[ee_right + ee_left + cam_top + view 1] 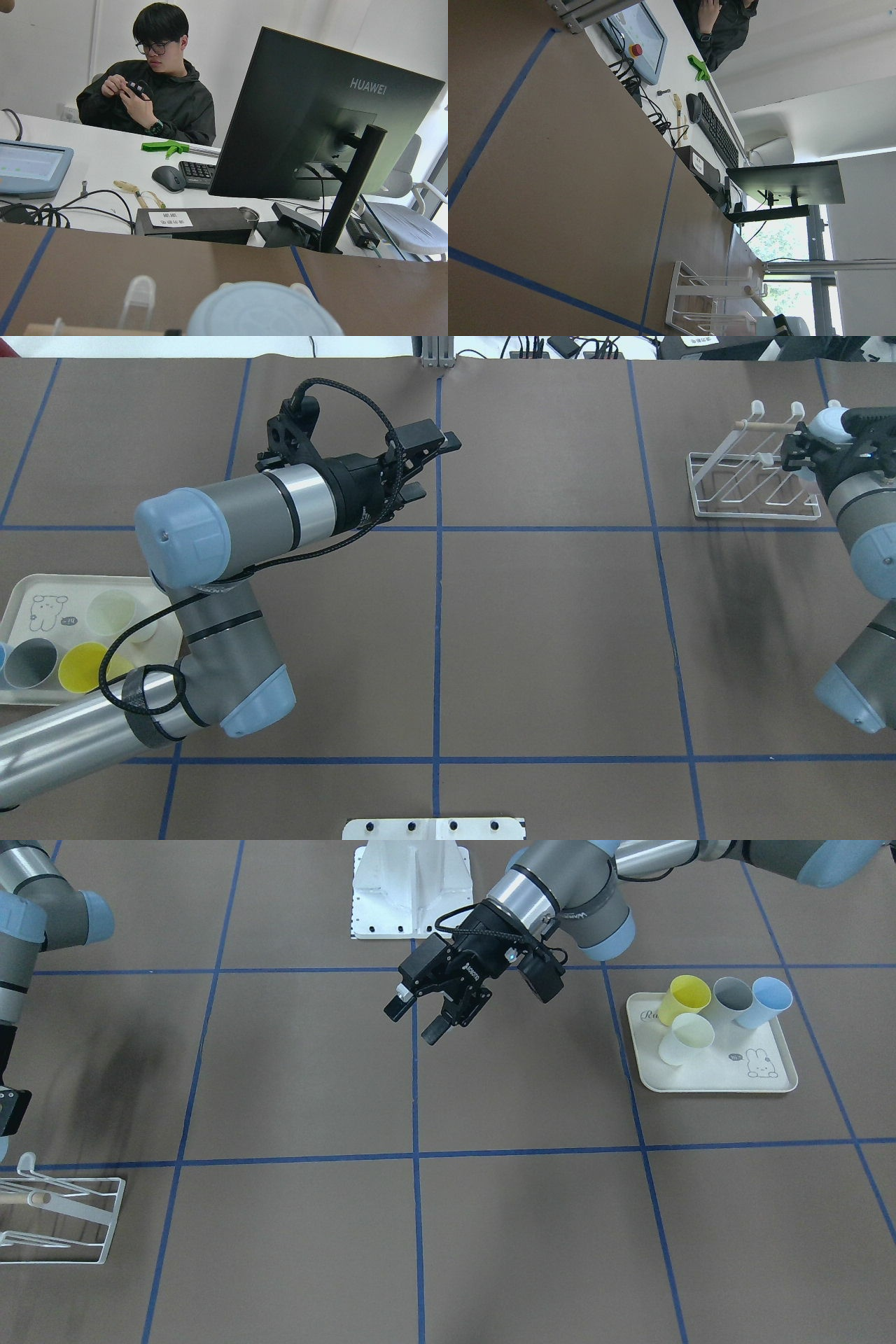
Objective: Transfer IKEA cup to right arm and place on rack
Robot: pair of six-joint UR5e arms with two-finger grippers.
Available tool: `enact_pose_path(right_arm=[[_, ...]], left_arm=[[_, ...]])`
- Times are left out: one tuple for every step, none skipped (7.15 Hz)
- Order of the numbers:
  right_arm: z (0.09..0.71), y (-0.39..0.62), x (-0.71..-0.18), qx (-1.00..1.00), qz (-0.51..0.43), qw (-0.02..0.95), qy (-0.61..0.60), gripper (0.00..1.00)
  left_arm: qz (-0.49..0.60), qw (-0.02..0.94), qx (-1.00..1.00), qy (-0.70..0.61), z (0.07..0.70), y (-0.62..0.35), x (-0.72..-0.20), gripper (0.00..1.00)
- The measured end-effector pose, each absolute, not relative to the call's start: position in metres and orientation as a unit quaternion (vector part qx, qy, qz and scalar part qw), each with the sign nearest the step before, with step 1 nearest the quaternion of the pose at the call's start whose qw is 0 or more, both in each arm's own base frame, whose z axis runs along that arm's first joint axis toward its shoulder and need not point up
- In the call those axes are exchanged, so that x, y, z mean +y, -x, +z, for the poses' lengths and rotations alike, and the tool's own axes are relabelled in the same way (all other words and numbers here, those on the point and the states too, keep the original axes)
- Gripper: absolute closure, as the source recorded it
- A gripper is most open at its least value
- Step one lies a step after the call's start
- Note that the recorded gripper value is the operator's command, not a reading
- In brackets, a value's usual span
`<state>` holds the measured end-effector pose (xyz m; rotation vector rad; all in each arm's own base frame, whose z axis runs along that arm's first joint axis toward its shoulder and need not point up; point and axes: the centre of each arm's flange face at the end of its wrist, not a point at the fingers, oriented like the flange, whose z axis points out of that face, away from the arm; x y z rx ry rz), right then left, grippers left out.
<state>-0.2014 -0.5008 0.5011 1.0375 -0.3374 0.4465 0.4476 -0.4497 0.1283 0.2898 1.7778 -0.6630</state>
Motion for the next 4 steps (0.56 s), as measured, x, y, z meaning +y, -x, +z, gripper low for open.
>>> enact_pose_path(right_arm=[[0.504,0.201,-0.501,-0.158,0.211,0.832,-0.488,1.00],[0.508,0.201,-0.501,-0.155,0.211,0.834,-0.486,1.00],[0.513,0.200,-0.501,-0.151,0.211,0.836,-0.484,1.00],[0.517,0.200,-0.501,-0.148,0.211,0.837,-0.482,1.00]], left_arm=[[-0.283,0.573,0.759,-0.124,0.128,-0.448,-0.450,0.01],[-0.283,0.573,0.759,-0.124,0.128,-0.448,-0.450,0.01],[-0.284,0.573,0.759,-0.124,0.128,-0.448,-0.450,0.01],[-0.283,0.573,0.759,-0.124,0.128,-0.447,-0.450,0.01]])
